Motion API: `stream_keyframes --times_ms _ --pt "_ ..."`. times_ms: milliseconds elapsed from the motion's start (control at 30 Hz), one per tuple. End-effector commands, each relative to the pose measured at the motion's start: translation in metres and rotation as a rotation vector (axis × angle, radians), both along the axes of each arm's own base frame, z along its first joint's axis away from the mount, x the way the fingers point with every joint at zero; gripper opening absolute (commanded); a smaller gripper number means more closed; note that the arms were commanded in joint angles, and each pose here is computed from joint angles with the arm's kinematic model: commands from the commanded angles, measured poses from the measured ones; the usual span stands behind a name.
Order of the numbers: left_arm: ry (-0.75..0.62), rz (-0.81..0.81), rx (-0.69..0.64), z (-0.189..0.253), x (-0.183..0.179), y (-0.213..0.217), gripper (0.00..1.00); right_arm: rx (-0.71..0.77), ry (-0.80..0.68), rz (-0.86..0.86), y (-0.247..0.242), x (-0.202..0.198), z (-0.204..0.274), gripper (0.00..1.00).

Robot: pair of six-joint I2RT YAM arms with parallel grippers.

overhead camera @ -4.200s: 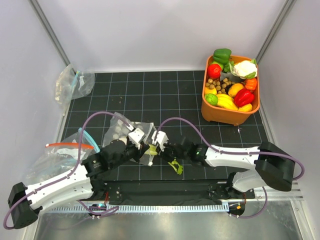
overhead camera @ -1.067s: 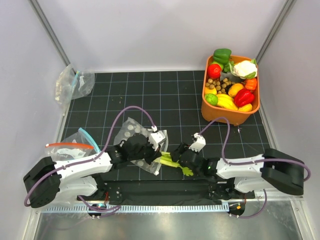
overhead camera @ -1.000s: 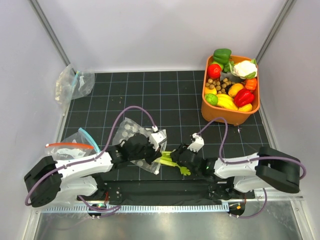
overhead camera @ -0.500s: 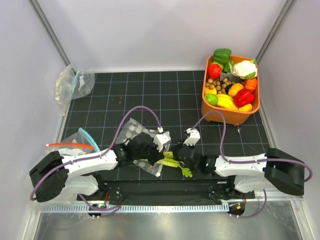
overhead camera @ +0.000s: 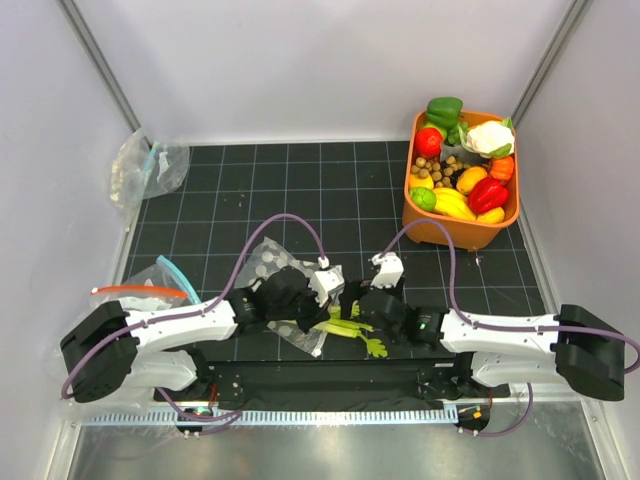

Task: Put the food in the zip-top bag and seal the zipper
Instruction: Adjust the zipper food storage bag at the center of the board.

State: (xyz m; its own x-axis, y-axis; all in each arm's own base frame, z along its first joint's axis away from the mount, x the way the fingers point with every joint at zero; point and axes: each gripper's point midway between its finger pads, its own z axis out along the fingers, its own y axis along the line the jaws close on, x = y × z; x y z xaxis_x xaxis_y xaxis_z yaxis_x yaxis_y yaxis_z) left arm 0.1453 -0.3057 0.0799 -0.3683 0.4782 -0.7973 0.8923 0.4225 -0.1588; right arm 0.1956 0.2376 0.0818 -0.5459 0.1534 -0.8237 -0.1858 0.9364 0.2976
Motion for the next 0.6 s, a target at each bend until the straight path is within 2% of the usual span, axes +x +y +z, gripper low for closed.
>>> stream_keyframes --times_ms 0,100,267,433,500,533,567 --pt "-0.048 -0.004 -0.032 0.019 0.006 -0.006 0.0 -0.151 0.0 0.2 0.008 -0.011 0.003 0.98" --pt "-0.059 0.0 -0.021 0.021 0.007 -0.004 0.0 -0.225 -0.016 0.383 0.018 -0.023 0.001 0.99" --pt "-0.058 -0.012 0.002 0.018 0.003 0.004 0.01 -0.238 -0.1 0.476 0.024 -0.023 -0.007 0.99" --pt "-0.04 -0.027 0.019 0.014 0.001 0.001 0.0 -0.26 -0.185 0.313 0.004 -0.001 0.012 0.98" --pt "-0.033 -0.032 0.03 0.012 0.0 0.001 0.0 -0.262 -0.242 0.315 0.003 0.004 0.024 0.94" --pt "-0.03 -0.035 0.027 0.012 0.0 0.0 0.0 -0.244 -0.27 0.306 0.002 0.006 0.034 0.91" --pt "-0.029 -0.037 0.029 0.011 0.0 0.0 0.0 -0.236 -0.299 0.287 0.0 0.01 0.041 0.83"
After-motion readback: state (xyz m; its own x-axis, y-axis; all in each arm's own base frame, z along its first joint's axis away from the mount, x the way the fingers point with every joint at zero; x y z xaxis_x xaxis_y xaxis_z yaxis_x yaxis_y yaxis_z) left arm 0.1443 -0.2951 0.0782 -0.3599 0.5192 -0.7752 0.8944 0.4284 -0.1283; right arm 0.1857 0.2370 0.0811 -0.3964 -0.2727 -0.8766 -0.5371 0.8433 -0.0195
